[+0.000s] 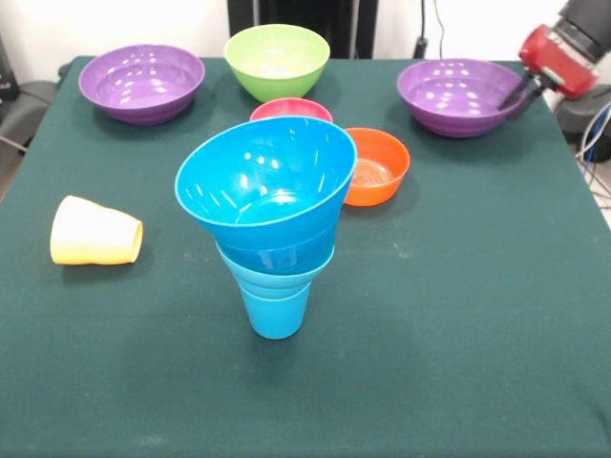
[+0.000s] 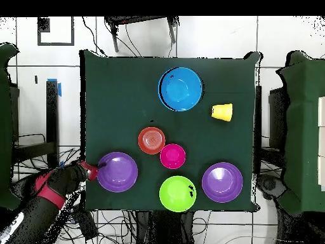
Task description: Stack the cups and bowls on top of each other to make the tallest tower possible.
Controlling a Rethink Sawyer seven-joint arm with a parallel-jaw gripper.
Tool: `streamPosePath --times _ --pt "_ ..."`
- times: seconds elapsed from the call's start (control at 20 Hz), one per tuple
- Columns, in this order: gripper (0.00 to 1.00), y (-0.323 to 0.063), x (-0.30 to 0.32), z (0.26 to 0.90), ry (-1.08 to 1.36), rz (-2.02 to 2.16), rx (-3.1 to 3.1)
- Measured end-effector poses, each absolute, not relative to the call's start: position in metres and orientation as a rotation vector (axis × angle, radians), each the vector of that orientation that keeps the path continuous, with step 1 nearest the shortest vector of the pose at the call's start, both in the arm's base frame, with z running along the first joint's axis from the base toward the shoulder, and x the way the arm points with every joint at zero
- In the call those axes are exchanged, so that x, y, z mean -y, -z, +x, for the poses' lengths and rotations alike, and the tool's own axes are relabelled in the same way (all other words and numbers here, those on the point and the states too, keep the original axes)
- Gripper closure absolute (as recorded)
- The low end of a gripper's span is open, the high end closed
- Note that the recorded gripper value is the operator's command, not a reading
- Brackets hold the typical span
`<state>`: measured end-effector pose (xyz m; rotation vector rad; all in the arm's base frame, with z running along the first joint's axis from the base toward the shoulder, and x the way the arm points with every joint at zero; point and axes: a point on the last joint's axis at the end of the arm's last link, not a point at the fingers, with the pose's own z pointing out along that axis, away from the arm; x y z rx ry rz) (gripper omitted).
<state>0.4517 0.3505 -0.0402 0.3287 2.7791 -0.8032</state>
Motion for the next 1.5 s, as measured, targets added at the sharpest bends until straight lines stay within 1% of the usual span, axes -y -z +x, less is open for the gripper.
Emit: streamPosePath --times 0.3,0.55,0.8,1.5 --pt "1.00 0.002 -0.369 0.508 0.728 0.419 -2.799" --pt "1.00 -0.038 -0.360 0.565 0.672 0.538 -2.811" --pt "1.00 -0.078 -0.325 0.630 0.658 0.653 -2.807" --pt "1.00 -0.166 -0.229 0.763 0.690 0.816 -2.775"
